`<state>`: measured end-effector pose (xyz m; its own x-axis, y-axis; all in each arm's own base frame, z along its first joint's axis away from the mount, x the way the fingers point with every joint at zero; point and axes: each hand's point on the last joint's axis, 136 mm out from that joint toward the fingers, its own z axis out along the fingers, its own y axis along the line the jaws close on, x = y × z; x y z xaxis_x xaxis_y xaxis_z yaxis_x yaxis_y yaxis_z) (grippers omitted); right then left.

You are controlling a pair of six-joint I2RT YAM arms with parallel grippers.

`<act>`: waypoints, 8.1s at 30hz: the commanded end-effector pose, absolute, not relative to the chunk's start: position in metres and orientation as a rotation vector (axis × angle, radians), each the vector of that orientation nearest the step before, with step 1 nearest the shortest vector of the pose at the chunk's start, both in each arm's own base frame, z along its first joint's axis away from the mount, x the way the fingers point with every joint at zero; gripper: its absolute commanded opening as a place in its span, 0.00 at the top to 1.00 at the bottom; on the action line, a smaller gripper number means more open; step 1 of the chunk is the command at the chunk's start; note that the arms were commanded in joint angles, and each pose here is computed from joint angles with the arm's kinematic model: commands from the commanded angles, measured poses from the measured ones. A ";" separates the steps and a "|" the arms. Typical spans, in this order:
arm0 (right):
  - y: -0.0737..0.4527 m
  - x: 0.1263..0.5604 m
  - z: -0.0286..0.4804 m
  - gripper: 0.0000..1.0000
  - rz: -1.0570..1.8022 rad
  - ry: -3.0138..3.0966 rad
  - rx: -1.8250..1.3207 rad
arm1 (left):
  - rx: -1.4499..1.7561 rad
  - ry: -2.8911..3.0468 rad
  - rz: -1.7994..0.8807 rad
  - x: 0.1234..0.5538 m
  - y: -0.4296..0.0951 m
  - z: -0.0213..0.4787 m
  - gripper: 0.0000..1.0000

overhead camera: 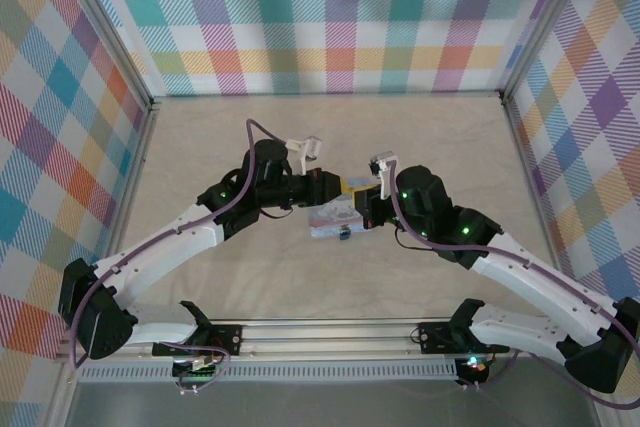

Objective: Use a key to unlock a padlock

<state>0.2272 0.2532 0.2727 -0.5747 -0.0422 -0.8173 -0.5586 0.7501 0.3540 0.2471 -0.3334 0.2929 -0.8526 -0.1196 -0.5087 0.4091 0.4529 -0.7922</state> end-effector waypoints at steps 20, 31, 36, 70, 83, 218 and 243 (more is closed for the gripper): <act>0.232 0.231 0.305 0.57 1.219 1.974 -0.380 | 0.492 2.332 -1.256 0.239 -0.338 0.276 1.00; 0.242 0.225 0.309 0.46 1.471 1.872 -0.424 | 0.577 2.258 -1.414 0.226 -0.350 0.303 1.00; 0.243 0.218 0.306 0.48 1.512 1.859 -0.447 | 0.573 2.227 -1.457 0.225 -0.351 0.311 1.00; 0.239 0.209 0.298 0.73 1.538 1.850 -0.447 | 0.523 2.173 -1.533 0.231 -0.346 0.321 1.00; 0.238 0.208 0.301 0.68 1.542 1.837 -0.452 | 0.533 2.167 -1.558 0.227 -0.347 0.321 1.00; 0.151 0.386 0.141 1.00 0.173 2.412 0.028 | 0.032 2.265 -0.990 0.281 -0.249 0.128 0.00; 0.198 0.461 0.091 1.00 0.272 2.499 -0.048 | 0.411 2.050 -0.836 0.285 -0.339 0.066 0.01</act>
<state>0.4535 0.1899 0.0880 -0.8139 0.0242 -0.5806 -0.0805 0.9848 0.1538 0.2794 -0.3199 0.0495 -0.6449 -0.0164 -0.7641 0.4934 0.7547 -0.4325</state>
